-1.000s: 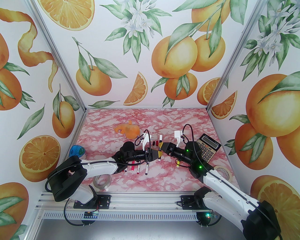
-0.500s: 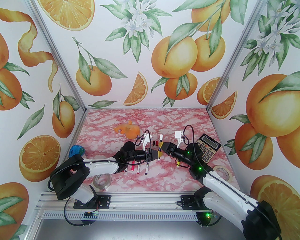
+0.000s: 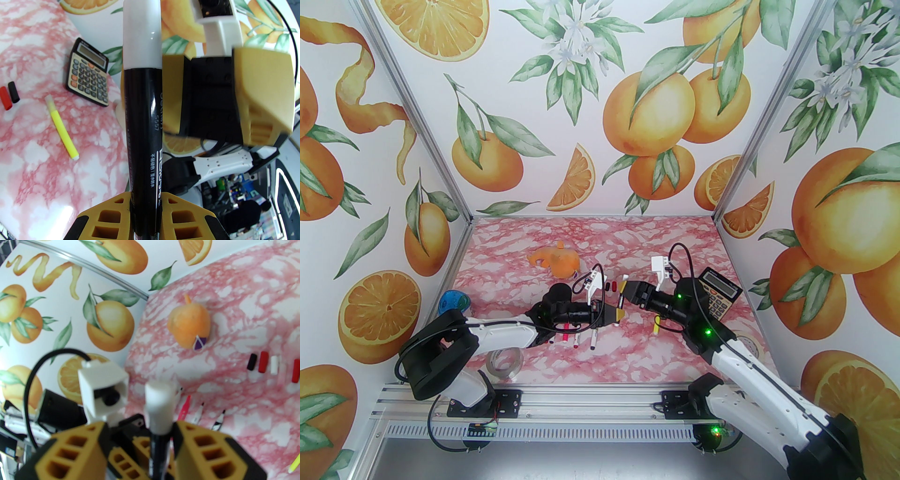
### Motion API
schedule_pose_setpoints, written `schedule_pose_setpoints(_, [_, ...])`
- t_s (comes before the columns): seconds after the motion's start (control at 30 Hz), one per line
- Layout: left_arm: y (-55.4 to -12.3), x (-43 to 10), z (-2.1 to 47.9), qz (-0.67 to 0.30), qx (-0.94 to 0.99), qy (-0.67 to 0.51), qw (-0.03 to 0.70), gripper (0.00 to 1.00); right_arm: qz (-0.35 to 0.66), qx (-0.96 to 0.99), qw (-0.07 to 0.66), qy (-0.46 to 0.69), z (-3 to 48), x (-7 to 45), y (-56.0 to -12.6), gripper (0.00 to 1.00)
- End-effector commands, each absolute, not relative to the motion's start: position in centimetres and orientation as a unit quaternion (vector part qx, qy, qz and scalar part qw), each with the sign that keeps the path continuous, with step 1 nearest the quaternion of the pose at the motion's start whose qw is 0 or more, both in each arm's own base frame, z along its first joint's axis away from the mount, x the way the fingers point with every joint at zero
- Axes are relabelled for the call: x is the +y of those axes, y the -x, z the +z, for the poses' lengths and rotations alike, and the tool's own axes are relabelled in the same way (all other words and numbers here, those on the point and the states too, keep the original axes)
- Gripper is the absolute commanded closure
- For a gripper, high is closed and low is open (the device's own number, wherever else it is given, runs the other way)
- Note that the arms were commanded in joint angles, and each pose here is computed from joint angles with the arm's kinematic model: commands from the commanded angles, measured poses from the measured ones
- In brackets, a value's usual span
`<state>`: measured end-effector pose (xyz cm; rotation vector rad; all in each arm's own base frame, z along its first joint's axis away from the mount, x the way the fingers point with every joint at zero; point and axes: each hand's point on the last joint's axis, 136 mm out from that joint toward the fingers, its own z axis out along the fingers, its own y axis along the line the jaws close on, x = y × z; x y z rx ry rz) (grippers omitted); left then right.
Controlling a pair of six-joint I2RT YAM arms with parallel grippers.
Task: Open the pen caps
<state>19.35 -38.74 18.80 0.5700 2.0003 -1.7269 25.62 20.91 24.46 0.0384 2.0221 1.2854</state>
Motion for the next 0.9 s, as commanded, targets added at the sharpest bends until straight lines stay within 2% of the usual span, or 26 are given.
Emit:
schedule_pose_setpoints(0.0, [-18.6,-38.5,19.3,-0.618,0.718,-0.236,0.217,0.86,0.473,0.801,0.367,0.004,25.2,20.5,-25.6,0.51])
schedule_pose_setpoints(0.23, [-18.0,-38.7,19.8,-0.621,0.709,-0.256,0.215,0.86,0.427,0.831,0.357,0.001,24.2,19.7,-26.1,0.55])
schedule_pose_setpoints(0.6, [-17.8,-39.1,19.5,-0.608,0.716,-0.265,0.218,0.85,0.373,0.861,0.345,-0.036,22.8,18.3,-27.0,0.54])
schedule_pose_setpoints(0.87, [-17.3,-39.8,19.6,-0.61,0.712,-0.276,0.211,0.85,0.419,0.845,0.332,-0.02,23.7,19.9,-26.8,0.55])
